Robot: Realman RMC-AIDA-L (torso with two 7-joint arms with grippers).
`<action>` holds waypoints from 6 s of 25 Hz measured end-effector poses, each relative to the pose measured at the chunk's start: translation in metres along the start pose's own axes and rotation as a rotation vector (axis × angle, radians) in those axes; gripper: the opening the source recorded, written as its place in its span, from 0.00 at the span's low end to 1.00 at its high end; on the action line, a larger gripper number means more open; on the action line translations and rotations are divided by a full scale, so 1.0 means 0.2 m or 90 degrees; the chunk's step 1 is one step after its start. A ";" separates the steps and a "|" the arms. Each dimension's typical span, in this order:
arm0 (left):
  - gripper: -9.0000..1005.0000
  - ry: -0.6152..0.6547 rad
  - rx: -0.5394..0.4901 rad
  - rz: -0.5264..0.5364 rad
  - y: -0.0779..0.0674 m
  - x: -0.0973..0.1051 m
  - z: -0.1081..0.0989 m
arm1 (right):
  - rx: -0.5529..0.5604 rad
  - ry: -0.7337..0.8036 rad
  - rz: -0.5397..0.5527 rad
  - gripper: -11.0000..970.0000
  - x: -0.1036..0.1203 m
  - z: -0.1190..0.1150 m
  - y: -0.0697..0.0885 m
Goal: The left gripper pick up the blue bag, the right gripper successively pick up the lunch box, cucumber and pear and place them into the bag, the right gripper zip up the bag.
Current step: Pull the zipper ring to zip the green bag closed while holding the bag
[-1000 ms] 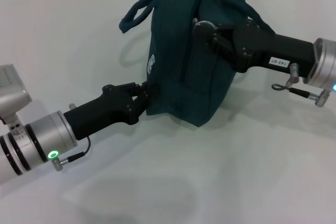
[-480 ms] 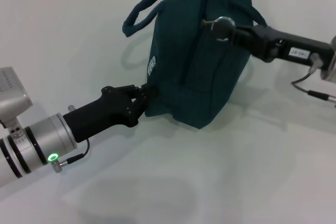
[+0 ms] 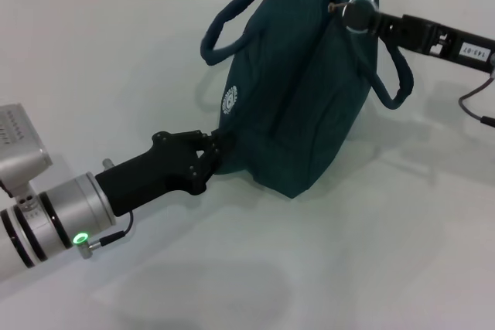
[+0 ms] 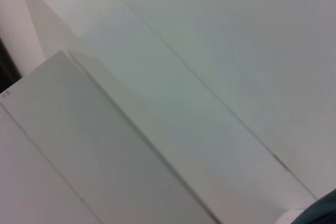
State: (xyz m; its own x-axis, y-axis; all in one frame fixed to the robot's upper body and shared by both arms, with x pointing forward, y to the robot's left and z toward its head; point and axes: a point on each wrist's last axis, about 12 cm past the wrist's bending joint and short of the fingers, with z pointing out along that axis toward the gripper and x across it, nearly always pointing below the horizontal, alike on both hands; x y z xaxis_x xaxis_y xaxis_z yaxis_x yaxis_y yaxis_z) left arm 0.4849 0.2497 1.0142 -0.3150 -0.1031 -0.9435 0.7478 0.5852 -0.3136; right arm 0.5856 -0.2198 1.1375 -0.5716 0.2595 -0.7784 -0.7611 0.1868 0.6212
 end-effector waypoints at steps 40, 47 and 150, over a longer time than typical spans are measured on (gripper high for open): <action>0.74 -0.010 0.142 -0.103 0.02 -0.29 0.07 | 0.048 0.005 -0.047 0.02 0.07 -0.04 -0.04; 0.76 -0.003 0.159 -0.109 0.02 -0.34 0.13 | 0.050 0.002 -0.053 0.02 0.08 -0.04 -0.04; 0.80 0.271 0.098 -0.402 -0.02 -0.62 0.41 | 0.032 0.027 -0.102 0.02 0.08 -0.01 -0.03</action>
State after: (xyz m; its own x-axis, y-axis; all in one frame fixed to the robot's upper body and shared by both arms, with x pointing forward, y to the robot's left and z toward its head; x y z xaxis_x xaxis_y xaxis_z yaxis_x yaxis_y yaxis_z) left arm 0.5686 0.1943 1.1233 -0.8822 -0.0436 -0.4689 0.4156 0.3962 -0.8187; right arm 0.5803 -0.2177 1.1217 -0.4577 0.1831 -0.8701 -0.8275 0.2704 0.4921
